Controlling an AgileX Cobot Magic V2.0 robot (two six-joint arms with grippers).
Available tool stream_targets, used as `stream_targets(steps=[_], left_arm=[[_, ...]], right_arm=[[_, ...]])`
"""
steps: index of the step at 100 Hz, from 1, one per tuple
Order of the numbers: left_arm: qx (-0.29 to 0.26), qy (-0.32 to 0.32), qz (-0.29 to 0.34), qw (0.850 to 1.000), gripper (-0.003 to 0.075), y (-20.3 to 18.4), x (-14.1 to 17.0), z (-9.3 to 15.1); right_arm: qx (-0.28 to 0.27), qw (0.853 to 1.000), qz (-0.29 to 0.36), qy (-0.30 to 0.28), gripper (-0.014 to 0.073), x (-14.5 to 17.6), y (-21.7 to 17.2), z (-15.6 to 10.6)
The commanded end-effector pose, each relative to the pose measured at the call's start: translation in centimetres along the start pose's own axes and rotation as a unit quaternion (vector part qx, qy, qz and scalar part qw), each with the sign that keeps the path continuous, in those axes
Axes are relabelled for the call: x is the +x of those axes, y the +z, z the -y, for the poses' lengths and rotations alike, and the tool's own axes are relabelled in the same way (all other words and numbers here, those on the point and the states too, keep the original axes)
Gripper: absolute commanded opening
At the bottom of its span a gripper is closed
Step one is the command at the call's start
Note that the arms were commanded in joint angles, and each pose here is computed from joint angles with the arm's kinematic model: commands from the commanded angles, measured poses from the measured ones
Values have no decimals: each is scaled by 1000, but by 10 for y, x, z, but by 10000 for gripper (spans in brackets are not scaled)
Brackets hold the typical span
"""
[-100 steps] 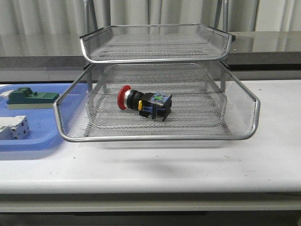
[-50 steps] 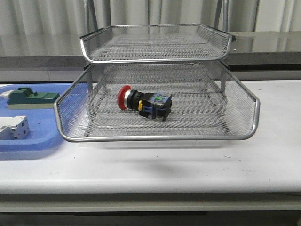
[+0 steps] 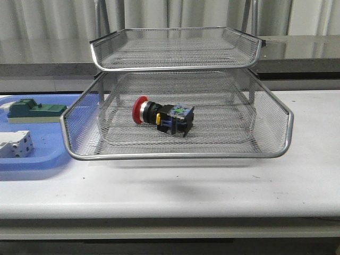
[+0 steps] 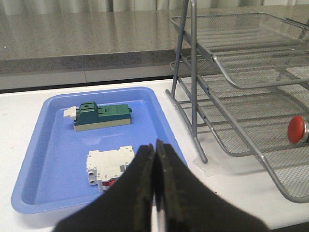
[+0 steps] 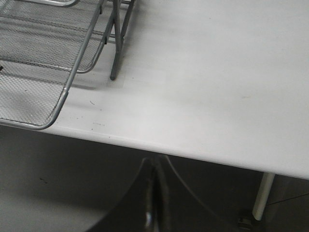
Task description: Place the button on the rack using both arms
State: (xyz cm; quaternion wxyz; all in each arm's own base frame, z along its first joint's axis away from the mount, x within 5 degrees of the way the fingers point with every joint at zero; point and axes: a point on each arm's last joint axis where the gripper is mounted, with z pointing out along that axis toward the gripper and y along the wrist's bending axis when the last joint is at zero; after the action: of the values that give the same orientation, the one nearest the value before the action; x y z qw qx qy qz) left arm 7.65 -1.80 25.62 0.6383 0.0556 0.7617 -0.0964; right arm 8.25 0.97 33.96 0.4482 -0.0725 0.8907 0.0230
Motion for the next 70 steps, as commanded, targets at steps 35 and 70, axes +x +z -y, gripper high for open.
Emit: stream_targets(steps=[35,70], left_arm=[[-8,-12,56,998,-20,-2,-17,-1],[-8,-12,56,998,-20,-2,-17,-1]], right_arm=[[5,998,55,6,-68,-14,-6,1],[-63,995,52,57,-68,-25,12,-8]])
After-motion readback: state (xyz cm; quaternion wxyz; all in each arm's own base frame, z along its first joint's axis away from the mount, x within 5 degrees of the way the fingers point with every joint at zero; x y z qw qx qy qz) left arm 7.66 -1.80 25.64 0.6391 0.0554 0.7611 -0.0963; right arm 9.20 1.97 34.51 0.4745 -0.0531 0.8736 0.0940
